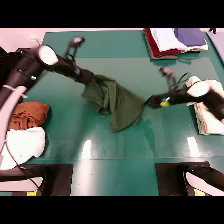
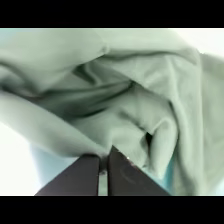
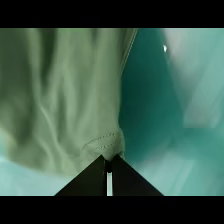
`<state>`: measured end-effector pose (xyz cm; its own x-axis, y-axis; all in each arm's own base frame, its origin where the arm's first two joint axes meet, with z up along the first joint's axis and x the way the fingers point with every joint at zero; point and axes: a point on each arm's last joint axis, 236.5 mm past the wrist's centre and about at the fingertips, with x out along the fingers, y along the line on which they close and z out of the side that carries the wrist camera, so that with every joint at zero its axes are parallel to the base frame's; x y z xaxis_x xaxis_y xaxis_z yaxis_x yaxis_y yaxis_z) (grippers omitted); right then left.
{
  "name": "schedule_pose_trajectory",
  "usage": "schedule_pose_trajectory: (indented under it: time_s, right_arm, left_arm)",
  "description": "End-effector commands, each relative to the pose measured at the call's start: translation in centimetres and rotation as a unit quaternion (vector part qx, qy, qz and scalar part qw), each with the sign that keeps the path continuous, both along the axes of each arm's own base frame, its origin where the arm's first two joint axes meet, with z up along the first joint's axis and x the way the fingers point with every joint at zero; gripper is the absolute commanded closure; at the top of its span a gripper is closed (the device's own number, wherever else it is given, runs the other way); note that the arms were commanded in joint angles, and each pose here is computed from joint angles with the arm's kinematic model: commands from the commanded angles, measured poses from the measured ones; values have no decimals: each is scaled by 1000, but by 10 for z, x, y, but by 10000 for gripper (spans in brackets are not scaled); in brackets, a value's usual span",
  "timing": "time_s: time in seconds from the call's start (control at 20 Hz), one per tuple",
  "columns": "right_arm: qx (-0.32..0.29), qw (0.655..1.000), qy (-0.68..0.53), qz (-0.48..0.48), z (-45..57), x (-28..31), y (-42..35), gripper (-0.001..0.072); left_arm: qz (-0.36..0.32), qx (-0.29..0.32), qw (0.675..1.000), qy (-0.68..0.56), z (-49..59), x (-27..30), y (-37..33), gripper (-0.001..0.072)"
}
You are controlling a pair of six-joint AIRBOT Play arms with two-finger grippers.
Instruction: Fold the shirts.
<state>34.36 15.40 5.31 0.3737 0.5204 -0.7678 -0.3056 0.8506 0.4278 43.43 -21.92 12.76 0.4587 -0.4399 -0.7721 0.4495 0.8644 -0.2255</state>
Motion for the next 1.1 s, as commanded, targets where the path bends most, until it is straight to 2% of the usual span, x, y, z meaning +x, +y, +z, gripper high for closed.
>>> schedule_pose_trajectory:
  time_s: [0.0,0.15,0.35,0.55,0.65,0.8,0.95,1.05]
  right_arm:
    - [-41,991,-119,-50,107,11,-64,695]
    - [-59,966,-225,-117,204,0,-113,695]
    - [-93,922,-332,-177,300,-37,-148,695]
    - [-124,888,-392,-206,358,-68,-160,695]
    - [-129,881,-405,-210,372,-70,-162,695]
    - [-116,904,-359,-200,350,-49,-165,695]
    - [-81,954,-239,-160,268,-6,-154,695]
    - [-76,979,-137,-132,191,19,-142,696]
  left_arm:
    - [24,50,990,-132,105,-9,44,681]
    - [39,22,970,-238,205,-51,65,681]
    - [52,-28,931,-359,310,-135,95,681]
    - [58,-61,899,-430,361,-205,118,681]
    - [52,-63,903,-422,358,-216,118,682]
    - [33,-26,943,-330,300,-194,106,681]
    - [12,37,983,-177,188,-147,89,681]
    - [-9,82,994,-69,95,-127,81,681]
